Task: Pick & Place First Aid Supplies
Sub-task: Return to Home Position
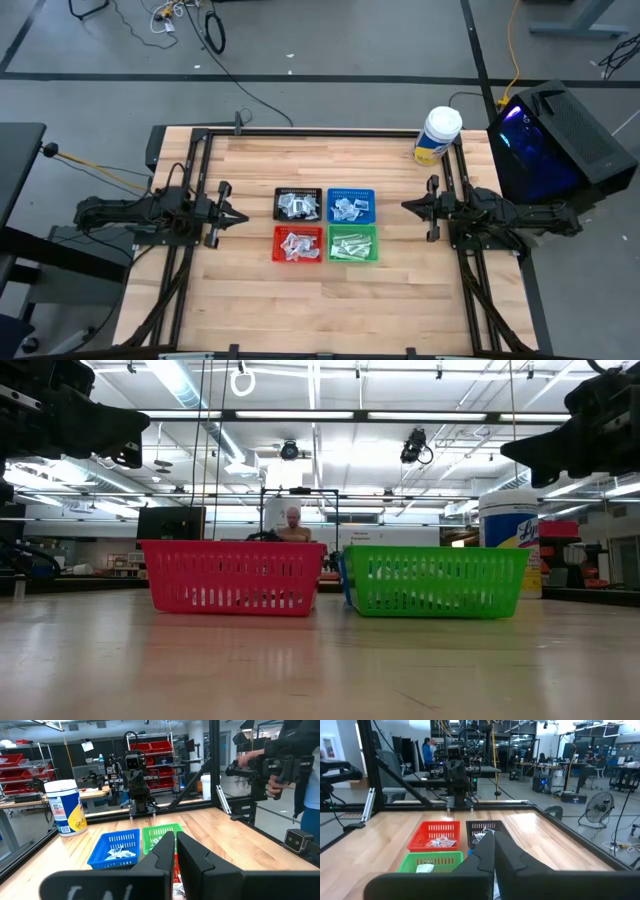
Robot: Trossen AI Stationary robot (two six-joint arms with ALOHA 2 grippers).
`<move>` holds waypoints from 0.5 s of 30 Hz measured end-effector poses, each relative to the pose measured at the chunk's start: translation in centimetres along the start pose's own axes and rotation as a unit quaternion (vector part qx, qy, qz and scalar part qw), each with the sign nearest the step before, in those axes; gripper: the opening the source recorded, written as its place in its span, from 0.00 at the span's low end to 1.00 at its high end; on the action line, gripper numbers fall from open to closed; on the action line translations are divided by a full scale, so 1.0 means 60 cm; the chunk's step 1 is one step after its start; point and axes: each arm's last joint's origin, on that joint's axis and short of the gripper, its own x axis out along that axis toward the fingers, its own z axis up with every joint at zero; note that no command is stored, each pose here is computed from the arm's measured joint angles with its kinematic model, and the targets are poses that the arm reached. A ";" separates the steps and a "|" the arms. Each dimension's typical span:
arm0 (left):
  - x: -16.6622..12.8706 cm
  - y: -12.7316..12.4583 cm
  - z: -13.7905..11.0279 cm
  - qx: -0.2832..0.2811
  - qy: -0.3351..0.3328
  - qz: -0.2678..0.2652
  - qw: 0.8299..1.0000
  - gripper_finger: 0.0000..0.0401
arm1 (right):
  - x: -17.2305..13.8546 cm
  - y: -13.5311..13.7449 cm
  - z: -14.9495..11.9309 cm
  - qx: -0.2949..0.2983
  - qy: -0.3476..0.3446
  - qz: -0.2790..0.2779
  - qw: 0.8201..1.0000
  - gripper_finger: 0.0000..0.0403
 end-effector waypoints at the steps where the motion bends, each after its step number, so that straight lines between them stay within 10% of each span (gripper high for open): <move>1: 0.000 0.000 0.000 0.000 0.000 0.000 1.000 0.06 | 0.000 0.000 0.000 0.000 0.000 0.000 1.000 0.01; 15: 0.000 0.000 0.000 0.000 0.000 0.000 1.000 0.06 | 0.000 0.000 0.000 -0.003 0.000 -0.002 1.000 0.01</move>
